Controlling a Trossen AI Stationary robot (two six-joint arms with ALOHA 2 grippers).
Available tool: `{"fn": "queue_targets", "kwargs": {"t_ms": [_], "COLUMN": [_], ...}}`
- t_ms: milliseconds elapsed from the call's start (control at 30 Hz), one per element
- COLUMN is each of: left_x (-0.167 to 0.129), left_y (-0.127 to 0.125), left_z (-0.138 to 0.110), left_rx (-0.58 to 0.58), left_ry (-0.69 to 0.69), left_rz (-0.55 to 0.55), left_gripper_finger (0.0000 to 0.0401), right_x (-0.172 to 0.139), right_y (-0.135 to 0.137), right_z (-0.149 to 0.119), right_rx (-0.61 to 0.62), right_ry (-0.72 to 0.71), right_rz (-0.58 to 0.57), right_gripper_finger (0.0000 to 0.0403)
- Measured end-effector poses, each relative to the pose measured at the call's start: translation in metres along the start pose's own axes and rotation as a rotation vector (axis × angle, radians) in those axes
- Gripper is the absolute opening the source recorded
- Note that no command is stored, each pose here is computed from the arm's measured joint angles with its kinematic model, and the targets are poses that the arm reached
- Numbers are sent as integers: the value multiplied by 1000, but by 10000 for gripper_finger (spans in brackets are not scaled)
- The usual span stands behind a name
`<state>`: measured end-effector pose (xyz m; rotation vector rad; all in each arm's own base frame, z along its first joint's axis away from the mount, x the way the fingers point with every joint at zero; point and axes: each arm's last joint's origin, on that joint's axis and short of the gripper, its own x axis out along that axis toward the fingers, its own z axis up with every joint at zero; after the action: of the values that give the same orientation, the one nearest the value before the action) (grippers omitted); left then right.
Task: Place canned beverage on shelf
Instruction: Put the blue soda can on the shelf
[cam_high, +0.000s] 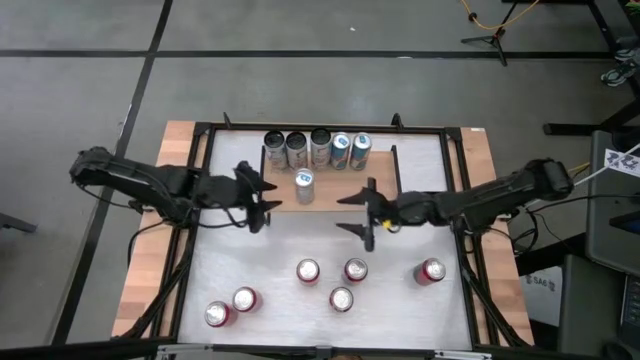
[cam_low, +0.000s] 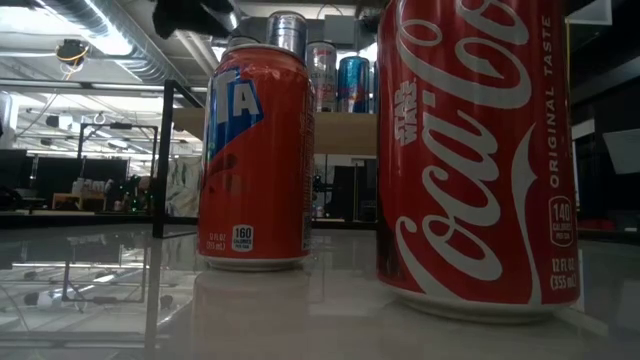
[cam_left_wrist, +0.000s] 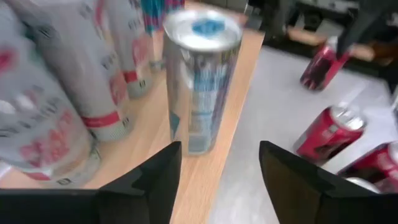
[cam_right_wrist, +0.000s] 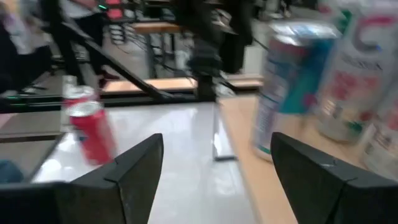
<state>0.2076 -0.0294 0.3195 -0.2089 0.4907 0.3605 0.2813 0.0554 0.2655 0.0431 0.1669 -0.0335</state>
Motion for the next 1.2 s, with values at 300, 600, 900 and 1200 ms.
{"fn": "queue_targets", "kwargs": {"t_ms": [300,600,900,1200], "left_x": [44,62,63,66], "left_y": [-14,-18,-14,-12], "left_z": [-17,-24,-22,-15], "left_rx": [74,106,107,58], "left_ry": [113,111,67,21], "left_rz": [111,218,298,288], "left_gripper_finger": [183,175,175,175], "right_x": [38,60,71,73], "right_y": [-23,-43,-50,-47], "right_z": [-7,-13,-18,-18], "right_rx": [30,31,35,40], "right_ry": [38,65,76,53], "right_rz": [-97,-165,-167,-78], "right_gripper_finger": [287,287,287,287]}}
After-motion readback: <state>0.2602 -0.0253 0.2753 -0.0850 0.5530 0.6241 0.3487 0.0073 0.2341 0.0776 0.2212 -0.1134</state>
